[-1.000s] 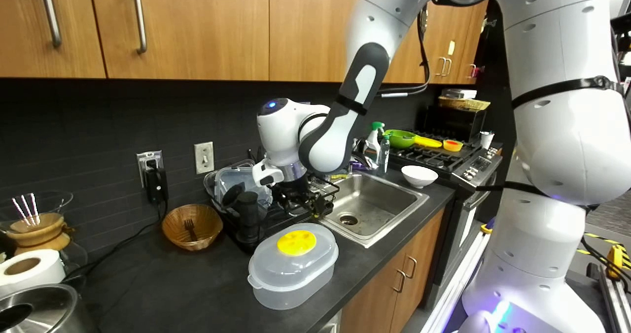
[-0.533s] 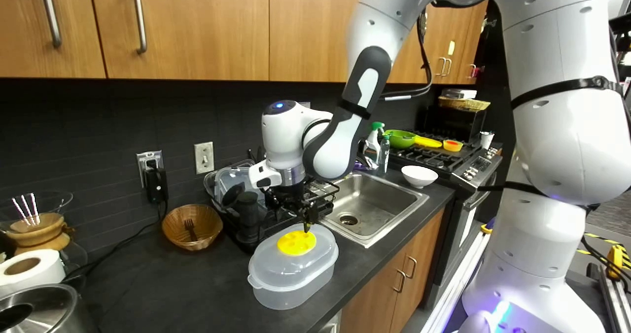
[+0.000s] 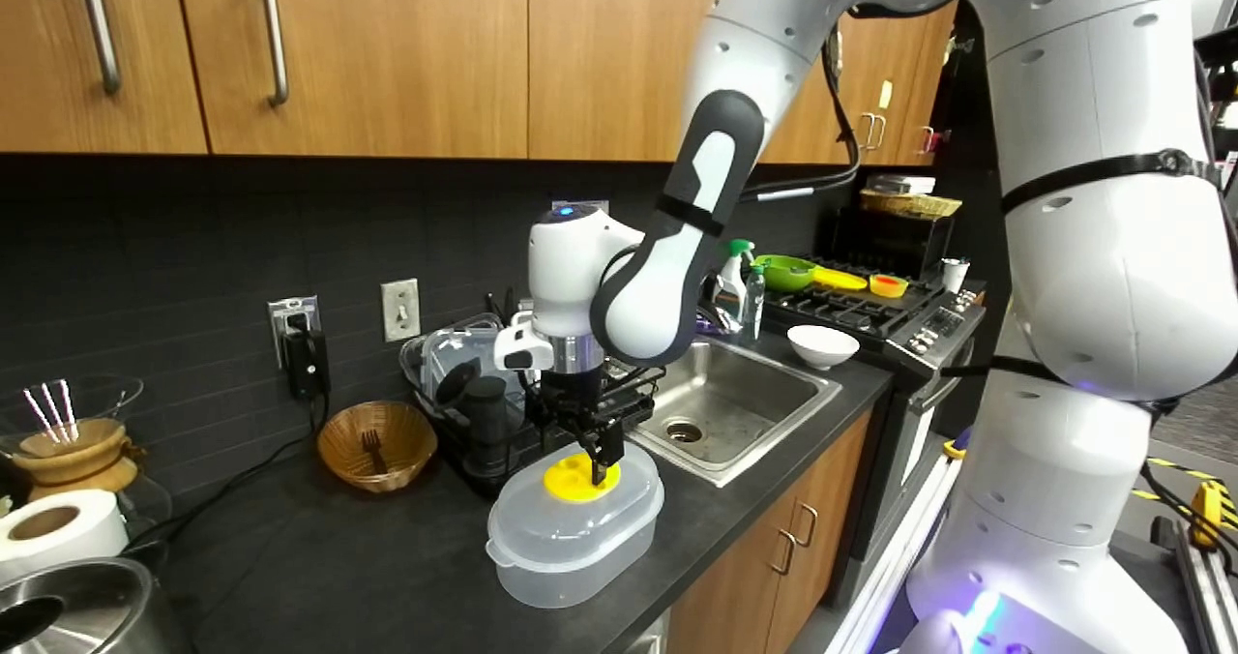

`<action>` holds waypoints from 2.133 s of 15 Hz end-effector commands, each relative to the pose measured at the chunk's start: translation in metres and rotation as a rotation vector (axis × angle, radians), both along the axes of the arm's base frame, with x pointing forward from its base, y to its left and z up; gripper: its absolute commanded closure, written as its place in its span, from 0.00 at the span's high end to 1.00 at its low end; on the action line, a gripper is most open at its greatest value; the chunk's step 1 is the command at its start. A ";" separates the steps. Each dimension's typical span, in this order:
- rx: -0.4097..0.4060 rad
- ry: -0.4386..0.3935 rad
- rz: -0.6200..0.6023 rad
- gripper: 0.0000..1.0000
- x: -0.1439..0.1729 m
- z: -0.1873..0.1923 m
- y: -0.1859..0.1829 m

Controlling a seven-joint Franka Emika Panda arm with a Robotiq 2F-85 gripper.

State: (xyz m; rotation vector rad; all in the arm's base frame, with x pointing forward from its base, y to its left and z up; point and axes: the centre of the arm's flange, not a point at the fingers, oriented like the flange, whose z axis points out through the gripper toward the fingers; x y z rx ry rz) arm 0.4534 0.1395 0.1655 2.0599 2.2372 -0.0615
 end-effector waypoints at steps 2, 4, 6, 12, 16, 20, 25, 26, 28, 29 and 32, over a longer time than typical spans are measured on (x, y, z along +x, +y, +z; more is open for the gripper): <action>0.053 0.005 -0.052 1.00 -0.006 0.007 -0.003; 0.063 0.007 -0.075 1.00 -0.005 0.007 -0.004; 0.072 0.007 -0.101 1.00 -0.004 0.007 -0.006; 0.106 0.020 -0.182 1.00 -0.001 0.006 -0.017; 0.109 0.043 -0.205 1.00 -0.002 0.002 -0.020; 0.079 0.079 -0.189 1.00 -0.003 -0.002 -0.022; 0.046 0.128 -0.172 0.90 -0.003 -0.004 -0.025; 0.043 0.131 -0.169 0.74 -0.003 -0.004 -0.025; 0.044 0.127 -0.157 0.62 0.000 -0.002 -0.026; 0.046 0.125 -0.153 0.56 0.001 -0.001 -0.026; 0.045 0.123 -0.142 0.34 0.003 0.002 -0.027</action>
